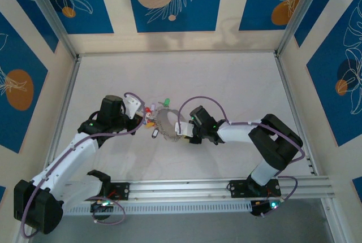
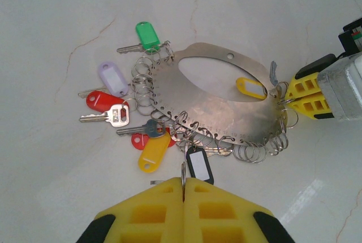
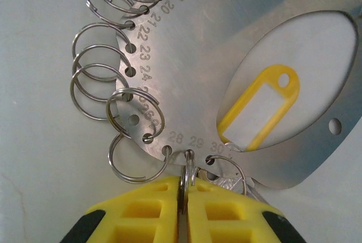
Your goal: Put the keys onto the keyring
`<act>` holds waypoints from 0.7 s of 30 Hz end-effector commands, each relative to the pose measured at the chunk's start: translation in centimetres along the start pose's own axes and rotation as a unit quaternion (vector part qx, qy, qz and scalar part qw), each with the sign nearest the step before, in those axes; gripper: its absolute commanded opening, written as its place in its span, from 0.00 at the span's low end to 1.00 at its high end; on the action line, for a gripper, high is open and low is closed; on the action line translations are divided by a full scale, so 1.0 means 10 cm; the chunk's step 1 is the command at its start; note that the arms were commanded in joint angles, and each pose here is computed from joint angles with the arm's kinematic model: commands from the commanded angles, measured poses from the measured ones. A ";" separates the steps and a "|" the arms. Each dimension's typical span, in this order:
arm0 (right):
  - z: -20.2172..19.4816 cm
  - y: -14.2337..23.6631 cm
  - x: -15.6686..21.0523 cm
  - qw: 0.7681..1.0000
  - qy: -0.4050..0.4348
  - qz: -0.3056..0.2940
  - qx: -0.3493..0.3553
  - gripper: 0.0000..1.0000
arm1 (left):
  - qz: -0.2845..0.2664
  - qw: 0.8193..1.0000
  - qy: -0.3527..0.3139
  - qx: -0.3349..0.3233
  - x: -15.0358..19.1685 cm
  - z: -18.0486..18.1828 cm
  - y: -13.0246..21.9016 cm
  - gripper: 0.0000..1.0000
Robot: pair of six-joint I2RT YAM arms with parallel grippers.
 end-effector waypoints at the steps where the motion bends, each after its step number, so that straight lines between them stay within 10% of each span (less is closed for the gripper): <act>1: 0.05 0.01 0.07 1.000 -0.006 0.018 0.004 0.13 | -0.009 1.000 -0.004 0.006 -0.01 -0.01 0.02 0.00; 21: 0.13 0.37 -0.26 0.987 0.093 -0.124 0.043 0.00 | -0.034 0.997 -0.014 0.060 -0.08 -0.15 0.06 0.00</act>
Point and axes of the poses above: each hand's point on the last joint's axis, 136 mm out from that joint toward the fingers, its own y axis back along the fingers, its own z axis along the line the jaws close on, x = y × z, the point moved 6 cm from there along y, back along the fingers, and after that the axes turned 15 degrees about y, right-handed, at the moved point
